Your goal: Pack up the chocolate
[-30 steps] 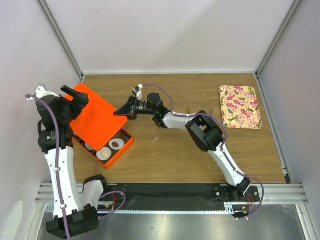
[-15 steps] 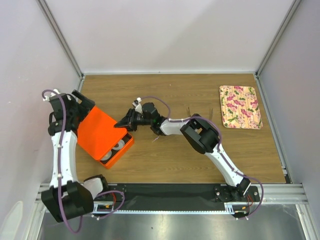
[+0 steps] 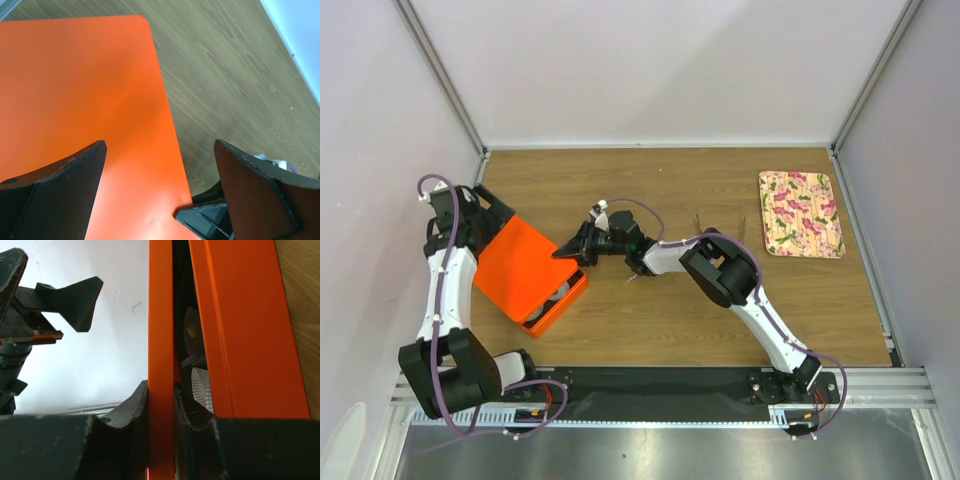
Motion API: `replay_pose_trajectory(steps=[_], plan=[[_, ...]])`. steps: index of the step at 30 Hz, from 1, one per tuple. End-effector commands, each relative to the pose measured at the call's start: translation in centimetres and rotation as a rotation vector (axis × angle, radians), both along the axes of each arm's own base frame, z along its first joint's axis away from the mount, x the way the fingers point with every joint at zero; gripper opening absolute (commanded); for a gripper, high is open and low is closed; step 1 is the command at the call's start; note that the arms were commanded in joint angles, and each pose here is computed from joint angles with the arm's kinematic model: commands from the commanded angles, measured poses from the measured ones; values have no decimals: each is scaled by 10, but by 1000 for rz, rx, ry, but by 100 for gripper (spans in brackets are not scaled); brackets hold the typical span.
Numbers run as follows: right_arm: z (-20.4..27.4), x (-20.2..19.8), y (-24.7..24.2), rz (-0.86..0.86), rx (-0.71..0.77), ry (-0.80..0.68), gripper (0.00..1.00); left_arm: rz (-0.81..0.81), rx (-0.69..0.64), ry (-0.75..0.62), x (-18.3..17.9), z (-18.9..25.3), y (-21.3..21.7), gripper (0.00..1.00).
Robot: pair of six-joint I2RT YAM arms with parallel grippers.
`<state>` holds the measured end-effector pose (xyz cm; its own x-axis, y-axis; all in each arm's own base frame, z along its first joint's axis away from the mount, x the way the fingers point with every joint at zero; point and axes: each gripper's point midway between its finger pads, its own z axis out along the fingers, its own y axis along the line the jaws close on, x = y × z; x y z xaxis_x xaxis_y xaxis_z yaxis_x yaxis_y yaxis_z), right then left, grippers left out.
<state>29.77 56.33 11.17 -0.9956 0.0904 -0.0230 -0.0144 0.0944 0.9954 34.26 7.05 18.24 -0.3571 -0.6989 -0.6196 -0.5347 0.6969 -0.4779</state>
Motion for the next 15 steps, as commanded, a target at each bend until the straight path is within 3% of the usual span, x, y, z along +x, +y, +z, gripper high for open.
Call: replay_pose_trajectory(steps=[1,12,15], plan=[[37,7,-4,-22,107,-64,0,-3,38,-8,4,-1,7,95],[32,4,-13,-29,90,-59,0,-4,41,57,4,-18,11,95],[31,3,-14,-31,86,-53,6,-3,42,76,2,-23,11,95]])
